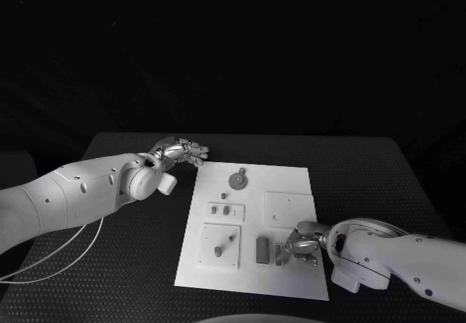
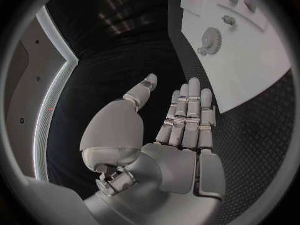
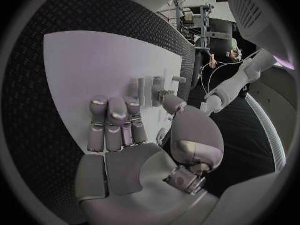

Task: Assemble the parts on the task board

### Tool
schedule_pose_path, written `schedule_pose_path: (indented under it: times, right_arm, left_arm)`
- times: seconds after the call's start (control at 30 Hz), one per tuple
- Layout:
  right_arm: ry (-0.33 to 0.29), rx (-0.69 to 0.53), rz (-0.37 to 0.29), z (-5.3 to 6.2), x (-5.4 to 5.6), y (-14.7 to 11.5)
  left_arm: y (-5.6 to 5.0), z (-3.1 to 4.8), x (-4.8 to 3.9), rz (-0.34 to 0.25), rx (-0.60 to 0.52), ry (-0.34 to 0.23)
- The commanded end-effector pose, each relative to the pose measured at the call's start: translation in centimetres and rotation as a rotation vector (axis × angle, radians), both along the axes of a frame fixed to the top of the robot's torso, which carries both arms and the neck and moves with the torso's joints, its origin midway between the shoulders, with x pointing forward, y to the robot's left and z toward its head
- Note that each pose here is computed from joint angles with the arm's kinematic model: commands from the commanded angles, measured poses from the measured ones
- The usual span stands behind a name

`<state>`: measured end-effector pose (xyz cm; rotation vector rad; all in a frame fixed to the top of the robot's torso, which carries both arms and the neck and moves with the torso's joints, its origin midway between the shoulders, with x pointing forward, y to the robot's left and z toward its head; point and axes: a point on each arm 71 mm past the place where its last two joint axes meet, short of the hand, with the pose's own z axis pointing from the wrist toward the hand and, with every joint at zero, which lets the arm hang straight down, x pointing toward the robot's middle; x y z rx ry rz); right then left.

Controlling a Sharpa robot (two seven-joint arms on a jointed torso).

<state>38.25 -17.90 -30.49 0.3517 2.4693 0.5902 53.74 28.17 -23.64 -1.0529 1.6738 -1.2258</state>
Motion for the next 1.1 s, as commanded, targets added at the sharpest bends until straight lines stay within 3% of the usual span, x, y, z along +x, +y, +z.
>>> schedule_pose_path:
  times: [0.03, 0.37, 0.57, 0.67, 0.77, 0.87, 1.1]
  right_arm:
    - [0.023, 0.025, 0.036, -0.1, -0.4, 0.5]
    - [0.015, 0.031, 0.024, -0.1, -0.3, -0.1]
    - [-0.013, 0.075, 0.015, 0.2, 0.6, -1.5]
    - [-0.036, 0.113, 0.014, 0.9, 1.7, -2.4]
    - [-0.079, 0.193, -0.016, 1.9, 3.6, -3.7]
    - [-0.138, 0.296, -0.041, 3.3, 5.7, -4.7]
    - [-0.293, 0.488, -0.169, 6.4, 11.6, -6.5]
  left_arm:
    - [-0.2, 0.07, -0.01, -0.013, -0.012, -0.001]
    - [-0.2, 0.07, -0.01, -0.013, -0.012, 0.000]
    - [-0.2, 0.10, 0.02, -0.009, -0.011, -0.006]
    - [-0.2, 0.17, 0.10, 0.000, -0.010, -0.018]
    - [-0.2, 0.22, 0.26, 0.010, -0.012, -0.029]
    - [-0.4, 0.24, 0.47, 0.026, -0.032, -0.033]
    - [-0.5, 0.27, 1.01, 0.050, -0.051, -0.043]
